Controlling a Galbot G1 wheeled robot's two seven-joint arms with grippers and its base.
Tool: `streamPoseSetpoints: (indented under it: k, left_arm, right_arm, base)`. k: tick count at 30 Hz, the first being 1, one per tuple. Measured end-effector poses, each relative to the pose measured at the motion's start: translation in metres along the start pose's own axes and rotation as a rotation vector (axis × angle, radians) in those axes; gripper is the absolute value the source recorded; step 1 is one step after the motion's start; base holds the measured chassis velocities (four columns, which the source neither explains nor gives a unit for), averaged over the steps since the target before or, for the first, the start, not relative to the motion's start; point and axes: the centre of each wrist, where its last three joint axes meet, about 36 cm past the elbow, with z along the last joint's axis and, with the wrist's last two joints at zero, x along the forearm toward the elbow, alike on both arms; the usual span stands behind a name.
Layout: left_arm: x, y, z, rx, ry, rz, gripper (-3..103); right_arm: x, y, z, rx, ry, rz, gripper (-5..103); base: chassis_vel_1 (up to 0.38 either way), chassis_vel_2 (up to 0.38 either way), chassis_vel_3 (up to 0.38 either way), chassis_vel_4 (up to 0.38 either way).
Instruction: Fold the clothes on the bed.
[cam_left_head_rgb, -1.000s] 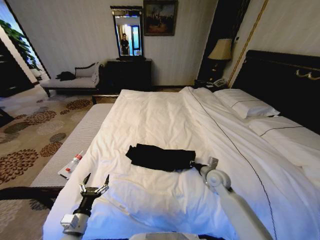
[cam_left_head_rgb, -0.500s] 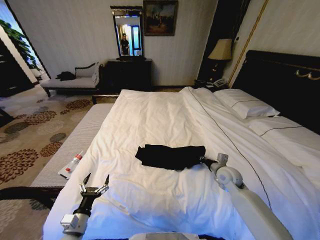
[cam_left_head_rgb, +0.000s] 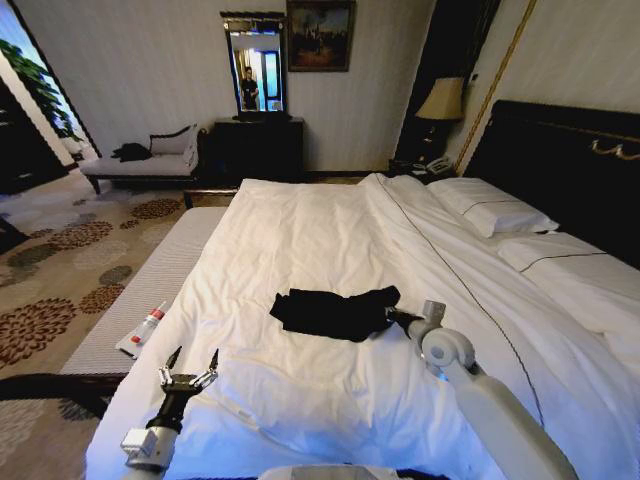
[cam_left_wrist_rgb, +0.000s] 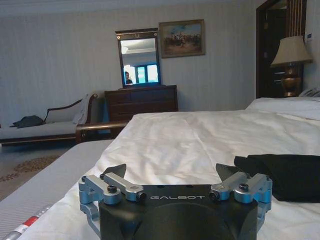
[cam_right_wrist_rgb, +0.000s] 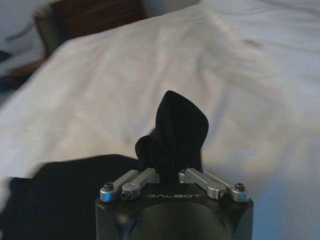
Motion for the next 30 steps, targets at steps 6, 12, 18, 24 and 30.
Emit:
streamPoseSetpoints:
  k: [6,12,18,24,30]
  left_arm:
    - [0.000,0.000,0.000,0.000,0.000,0.000,100]
    - [0.000,0.000,0.000,0.000,0.000,0.000,100]
    - [0.000,0.000,0.000,0.000,0.000,0.000,100]
    - [0.000,0.000,0.000,0.000,0.000,0.000,100]
    - [0.000,0.000,0.000,0.000,0.000,0.000,100]
  right_arm:
    - [-0.010,0.043,-0.010,-0.074,0.001,-0.150,10]
    - [-0.033,0.068,-0.005,-0.086,0.033,-0.213,10]
    - [-0.050,0.085,0.002,-0.097,0.039,-0.243,10]
    - [-0.071,0.111,0.010,-0.116,0.050,-0.270,10]
    - [-0.084,0.122,0.020,-0.115,0.063,-0.266,10]
  base:
    - [0.000,0.000,0.000,0.000]
    - [0.000,0.000,0.000,0.000]
    - [0.000,0.000,0.000,0.000]
    - [0.000,0.000,0.000,0.000]
    - [0.000,0.000,0.000,0.000]
